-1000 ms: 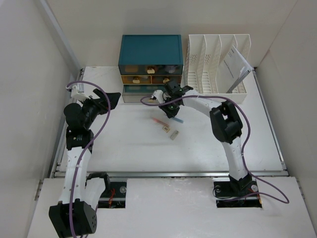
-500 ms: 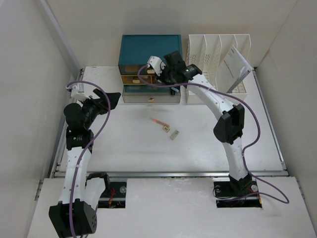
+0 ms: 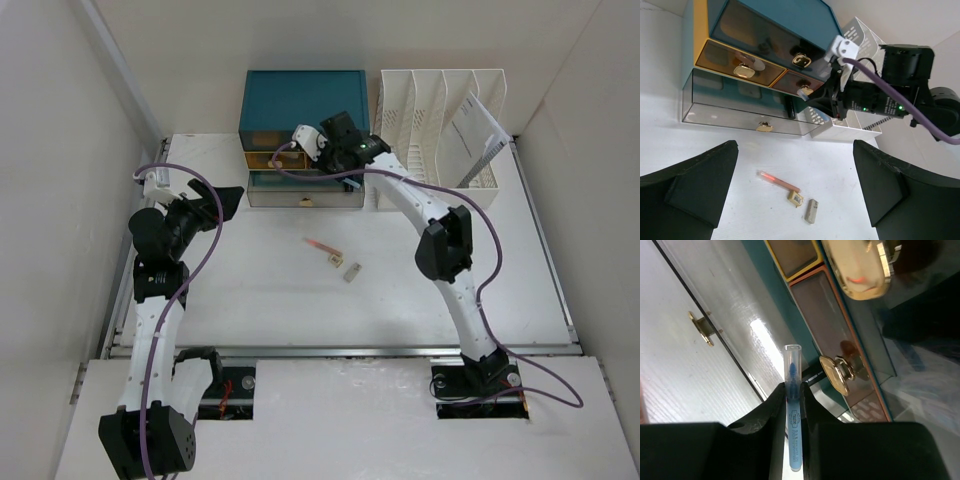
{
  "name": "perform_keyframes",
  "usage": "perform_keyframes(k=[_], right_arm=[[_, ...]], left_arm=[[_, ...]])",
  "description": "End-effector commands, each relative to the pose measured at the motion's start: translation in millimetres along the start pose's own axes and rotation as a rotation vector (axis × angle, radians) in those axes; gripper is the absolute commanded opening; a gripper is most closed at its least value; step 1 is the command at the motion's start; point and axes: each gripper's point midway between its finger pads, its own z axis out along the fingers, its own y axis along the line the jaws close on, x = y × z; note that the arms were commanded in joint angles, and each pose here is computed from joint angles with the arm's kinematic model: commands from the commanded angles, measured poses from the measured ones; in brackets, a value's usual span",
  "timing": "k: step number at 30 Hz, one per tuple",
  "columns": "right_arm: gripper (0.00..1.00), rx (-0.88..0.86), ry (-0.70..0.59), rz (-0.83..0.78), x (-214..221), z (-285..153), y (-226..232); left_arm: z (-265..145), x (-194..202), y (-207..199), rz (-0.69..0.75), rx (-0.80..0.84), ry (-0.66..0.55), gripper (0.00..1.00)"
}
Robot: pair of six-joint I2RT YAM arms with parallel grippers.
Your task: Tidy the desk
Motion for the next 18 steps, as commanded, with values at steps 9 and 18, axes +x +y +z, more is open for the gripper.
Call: perform_keyframes(k=[9,18], right_arm=[[0.13,0.063,-0.039,-0.034,-14.2,9.6,-13.8],[0.28,0.067,-0.028,-0.034,-9.7,15.7,-12.7]], left_arm=[[-3.6,-9.0,-11.4,0.046,0.05,-0.036,1.0],[-3.6,-9.0,-11.4,0.046,0.05,-0.036,1.0]])
